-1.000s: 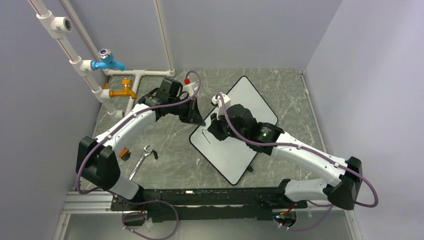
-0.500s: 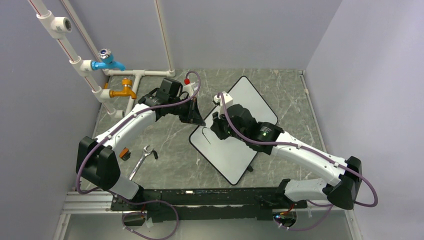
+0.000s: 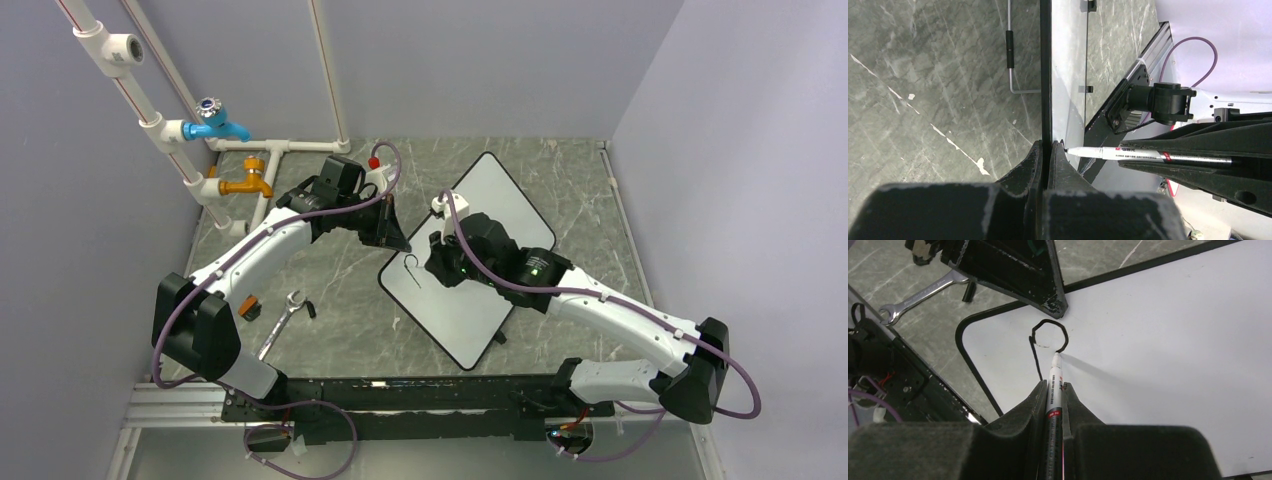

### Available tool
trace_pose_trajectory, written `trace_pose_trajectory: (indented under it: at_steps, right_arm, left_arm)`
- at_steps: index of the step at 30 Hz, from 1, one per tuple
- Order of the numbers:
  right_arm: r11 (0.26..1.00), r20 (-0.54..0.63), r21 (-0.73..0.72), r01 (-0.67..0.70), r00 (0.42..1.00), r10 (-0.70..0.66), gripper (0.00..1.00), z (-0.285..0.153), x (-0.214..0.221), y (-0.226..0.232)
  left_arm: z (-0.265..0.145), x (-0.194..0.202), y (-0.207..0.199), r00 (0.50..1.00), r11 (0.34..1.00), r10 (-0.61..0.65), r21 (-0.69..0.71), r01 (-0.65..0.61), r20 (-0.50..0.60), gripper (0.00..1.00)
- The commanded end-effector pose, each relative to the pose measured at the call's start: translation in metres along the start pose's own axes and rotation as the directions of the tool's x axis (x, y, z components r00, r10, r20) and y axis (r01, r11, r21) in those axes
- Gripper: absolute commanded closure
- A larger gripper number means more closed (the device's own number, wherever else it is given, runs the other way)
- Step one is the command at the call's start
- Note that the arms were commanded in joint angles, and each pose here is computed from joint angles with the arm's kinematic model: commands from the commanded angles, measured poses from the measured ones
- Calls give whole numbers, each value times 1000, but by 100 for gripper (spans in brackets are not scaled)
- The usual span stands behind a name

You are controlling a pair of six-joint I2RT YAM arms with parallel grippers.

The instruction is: Write a sentence on the whiteboard

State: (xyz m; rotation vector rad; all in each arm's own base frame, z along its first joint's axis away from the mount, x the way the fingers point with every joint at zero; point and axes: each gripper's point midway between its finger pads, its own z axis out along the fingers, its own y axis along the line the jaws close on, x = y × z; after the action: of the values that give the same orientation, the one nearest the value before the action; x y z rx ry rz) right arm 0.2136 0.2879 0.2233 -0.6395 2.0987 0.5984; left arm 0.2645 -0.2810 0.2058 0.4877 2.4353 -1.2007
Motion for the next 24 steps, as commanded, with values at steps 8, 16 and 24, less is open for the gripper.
trace_pose_trajectory:
  at_steps: [8,16,24]
  right_arm:
    - [993,-10,-119,-18,1000,17,100,-5,1,22]
    - [995,-17,-95,-23,1000,22,100,-3,5,17]
    - [999,-30,-2,-43,999,43,100,-4,19,-2]
  left_arm:
    - [-10,-17,-26,991,992,115,38,-118,68,100]
    - [-10,-17,-25,991,992,116,35,-119,70,100]
    - [-9,-17,-25,991,992,116,34,-118,70,100]
